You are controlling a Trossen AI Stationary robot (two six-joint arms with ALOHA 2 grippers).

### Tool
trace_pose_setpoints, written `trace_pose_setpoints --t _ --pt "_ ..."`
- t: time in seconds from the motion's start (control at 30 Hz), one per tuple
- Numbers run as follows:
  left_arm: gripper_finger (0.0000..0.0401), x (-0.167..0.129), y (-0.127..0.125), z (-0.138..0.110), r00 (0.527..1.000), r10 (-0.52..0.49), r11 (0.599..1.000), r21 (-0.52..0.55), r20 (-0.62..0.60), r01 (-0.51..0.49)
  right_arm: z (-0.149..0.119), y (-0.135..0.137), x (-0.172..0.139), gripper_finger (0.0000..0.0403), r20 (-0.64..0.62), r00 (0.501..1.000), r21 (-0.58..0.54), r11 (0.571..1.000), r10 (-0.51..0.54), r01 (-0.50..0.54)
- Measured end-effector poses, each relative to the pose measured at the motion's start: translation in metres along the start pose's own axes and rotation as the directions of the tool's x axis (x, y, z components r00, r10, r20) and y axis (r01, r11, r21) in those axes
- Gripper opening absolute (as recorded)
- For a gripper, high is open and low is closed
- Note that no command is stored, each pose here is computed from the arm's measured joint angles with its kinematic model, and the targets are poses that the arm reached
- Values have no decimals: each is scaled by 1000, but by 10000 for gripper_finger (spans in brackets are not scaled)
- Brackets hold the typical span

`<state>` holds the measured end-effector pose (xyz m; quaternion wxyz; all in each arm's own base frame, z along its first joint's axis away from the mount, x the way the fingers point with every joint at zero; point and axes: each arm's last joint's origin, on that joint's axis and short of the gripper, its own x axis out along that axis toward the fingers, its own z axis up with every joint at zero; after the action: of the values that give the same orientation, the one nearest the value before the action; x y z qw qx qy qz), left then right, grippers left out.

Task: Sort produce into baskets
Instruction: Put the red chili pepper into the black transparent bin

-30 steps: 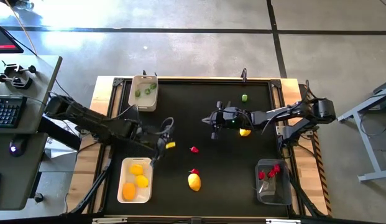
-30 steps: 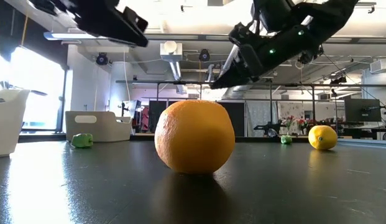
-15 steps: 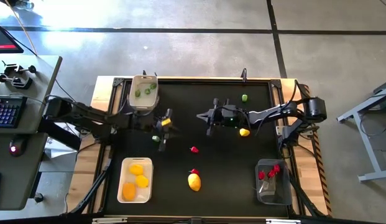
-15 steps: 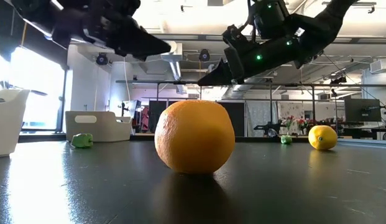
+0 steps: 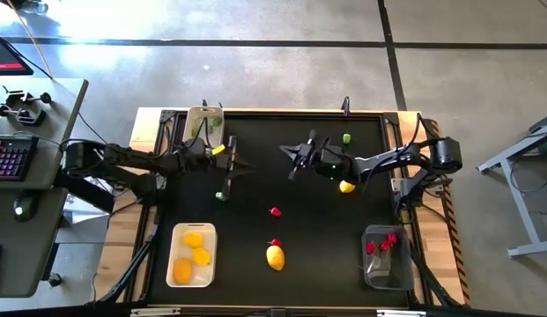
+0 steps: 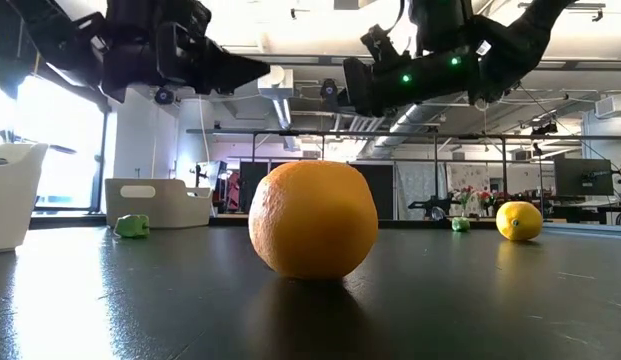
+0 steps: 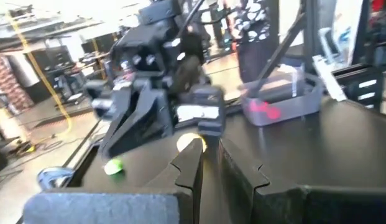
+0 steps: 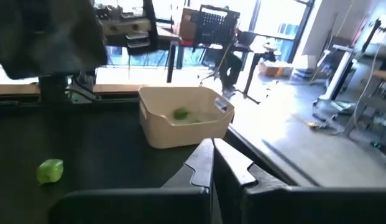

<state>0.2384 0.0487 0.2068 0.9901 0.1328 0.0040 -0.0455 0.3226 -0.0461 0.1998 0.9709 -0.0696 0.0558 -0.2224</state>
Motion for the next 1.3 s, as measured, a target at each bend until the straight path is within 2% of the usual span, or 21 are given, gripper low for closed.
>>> trace_pose_setpoints --t 0.13,0.37,0.57,0.7,0.87,0.97,1.13,1.3 --pt "39 -4 7 -4 999 33 999 -13 -20 -33 1 -3 1 0 11 1000 -44 999 -10 10" --pt "39 -4 6 -7 999 22 999 -23 -47 -23 -2 -10 4 0 -2 1000 -107 994 -9 9" --pt "29 -4 6 -7 999 25 994 -104 -40 -29 -5 -13 4 0 -31 999 -70 997 -12 9" --pt "4 -5 10 -9 998 44 995 -85 -49 -48 -8 -12 4 0 -62 998 -70 998 4 -8" --pt "1 -17 9 -22 996 63 996 -63 -60 -67 -15 -11 3 0 -131 991 -82 996 14 -24" --pt "1 -22 6 -25 998 58 995 -77 -21 -60 -15 -5 1 0 -143 989 -74 996 27 -38" --pt "0 -29 -2 -30 1000 13 995 -95 -24 -16 -6 13 -10 0 -138 990 -112 992 39 -55" --pt "0 -38 -8 -30 1000 9 996 -85 -12 -10 3 28 -30 0 -210 975 -75 993 70 -88"
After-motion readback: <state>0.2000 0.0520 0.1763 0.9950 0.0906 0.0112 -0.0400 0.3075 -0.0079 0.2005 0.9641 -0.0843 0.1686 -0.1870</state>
